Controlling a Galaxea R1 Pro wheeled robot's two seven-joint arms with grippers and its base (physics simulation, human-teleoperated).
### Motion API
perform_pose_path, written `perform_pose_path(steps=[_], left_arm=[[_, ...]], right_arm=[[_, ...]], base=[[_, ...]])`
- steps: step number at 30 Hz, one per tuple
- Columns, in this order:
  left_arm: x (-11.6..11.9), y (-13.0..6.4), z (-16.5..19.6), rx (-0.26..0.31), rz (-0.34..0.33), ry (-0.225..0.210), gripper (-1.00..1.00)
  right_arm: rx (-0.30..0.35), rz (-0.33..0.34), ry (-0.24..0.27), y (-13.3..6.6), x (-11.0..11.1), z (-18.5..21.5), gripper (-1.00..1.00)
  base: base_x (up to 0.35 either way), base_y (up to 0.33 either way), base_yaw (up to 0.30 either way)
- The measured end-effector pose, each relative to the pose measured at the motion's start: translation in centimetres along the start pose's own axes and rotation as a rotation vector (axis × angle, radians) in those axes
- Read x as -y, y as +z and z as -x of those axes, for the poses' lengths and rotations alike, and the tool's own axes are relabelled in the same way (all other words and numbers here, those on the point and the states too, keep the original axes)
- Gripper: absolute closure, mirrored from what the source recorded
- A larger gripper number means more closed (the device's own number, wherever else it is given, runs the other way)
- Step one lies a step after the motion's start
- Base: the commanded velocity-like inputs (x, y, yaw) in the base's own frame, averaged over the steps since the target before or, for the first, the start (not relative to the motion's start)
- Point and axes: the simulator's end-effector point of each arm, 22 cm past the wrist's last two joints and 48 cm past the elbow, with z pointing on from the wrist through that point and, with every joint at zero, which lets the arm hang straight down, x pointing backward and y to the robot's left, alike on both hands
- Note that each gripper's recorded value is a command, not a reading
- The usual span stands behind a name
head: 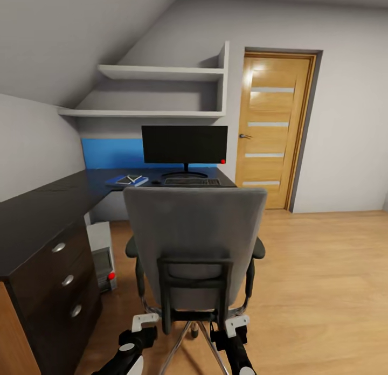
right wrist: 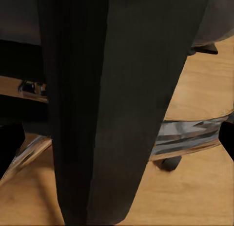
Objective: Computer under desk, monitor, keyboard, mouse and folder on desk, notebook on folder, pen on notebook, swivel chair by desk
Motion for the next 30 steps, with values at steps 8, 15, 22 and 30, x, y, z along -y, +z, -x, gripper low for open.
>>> perform_pose_path(steps=[8,15,22,30], left_arm=[[-0.03,0.00,-0.02,0.000,0.001,0.000,-1.00],[-0.06,0.01,-0.15,-0.003,0.001,0.001,-1.00],[0.02,0.03,-0.22,-0.005,-0.002,0.002,-1.00],[0.10,0.00,-0.24,-0.005,-0.002,0.003,-1.00]], right_arm=[[-0.001,-0.008,0.010,0.00,0.20,-0.03,-1.00],[-0.002,-0.005,0.006,-0.01,0.14,-0.07,-1.00],[0.000,-0.002,0.001,0.01,0.04,0.00,-1.00],[-0.001,-0.009,0.011,0.00,0.23,-0.04,-1.00]], base=[[0.245,0.000,0.195],[0.255,0.000,0.161],[0.072,0.000,0.079],[0.291,0.000,0.028]])
